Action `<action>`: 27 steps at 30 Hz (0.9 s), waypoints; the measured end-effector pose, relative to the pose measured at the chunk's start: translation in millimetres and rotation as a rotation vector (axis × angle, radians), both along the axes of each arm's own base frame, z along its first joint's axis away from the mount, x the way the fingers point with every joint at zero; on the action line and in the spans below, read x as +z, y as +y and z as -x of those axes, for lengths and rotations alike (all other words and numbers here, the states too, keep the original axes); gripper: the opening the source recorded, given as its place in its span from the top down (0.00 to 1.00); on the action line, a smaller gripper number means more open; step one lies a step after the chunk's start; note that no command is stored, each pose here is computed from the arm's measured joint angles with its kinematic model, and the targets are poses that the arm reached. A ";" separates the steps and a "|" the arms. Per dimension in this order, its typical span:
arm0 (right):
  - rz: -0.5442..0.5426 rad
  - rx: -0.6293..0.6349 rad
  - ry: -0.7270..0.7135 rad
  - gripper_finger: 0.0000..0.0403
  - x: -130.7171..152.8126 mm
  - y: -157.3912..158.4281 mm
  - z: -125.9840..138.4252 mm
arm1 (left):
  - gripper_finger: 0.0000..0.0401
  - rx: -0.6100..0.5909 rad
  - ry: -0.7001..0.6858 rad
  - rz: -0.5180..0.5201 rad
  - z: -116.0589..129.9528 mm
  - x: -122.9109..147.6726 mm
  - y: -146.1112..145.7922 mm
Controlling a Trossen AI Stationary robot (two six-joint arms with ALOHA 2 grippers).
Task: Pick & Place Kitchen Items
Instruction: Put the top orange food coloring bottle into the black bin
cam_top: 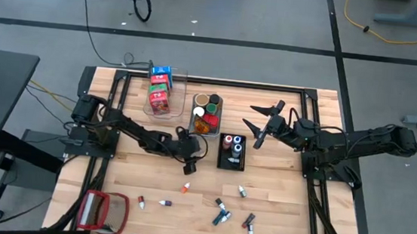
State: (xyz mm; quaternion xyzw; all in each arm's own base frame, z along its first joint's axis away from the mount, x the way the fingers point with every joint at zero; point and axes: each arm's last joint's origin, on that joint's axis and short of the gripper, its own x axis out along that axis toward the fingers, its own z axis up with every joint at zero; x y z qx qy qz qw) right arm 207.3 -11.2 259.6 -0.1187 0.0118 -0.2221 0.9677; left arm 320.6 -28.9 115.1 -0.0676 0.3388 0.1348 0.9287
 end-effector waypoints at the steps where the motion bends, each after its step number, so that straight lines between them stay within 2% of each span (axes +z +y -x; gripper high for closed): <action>1: 0.000 0.000 0.000 0.35 0.0 0.0 0.0 | 0.51 -0.002 -0.021 0.004 -0.1 0.2 0.0; 9: 0.000 0.000 0.000 0.35 0.0 0.0 0.0 | 0.51 -0.009 -0.041 0.012 -0.4 0.5 -0.3; 15: 0.000 0.000 0.001 0.35 -0.4 0.0 0.1 | 0.51 -0.019 -0.025 -0.009 -5.2 -21.6 -0.9; 22: 0.001 0.000 0.042 0.35 -4.3 0.0 0.0 | 0.51 -0.005 -0.010 -0.013 -5.4 -24.7 -1.7; 27: 0.009 0.002 0.069 0.35 -6.4 0.0 0.1 | 0.59 -0.029 -0.011 -0.027 -5.2 -24.2 -4.8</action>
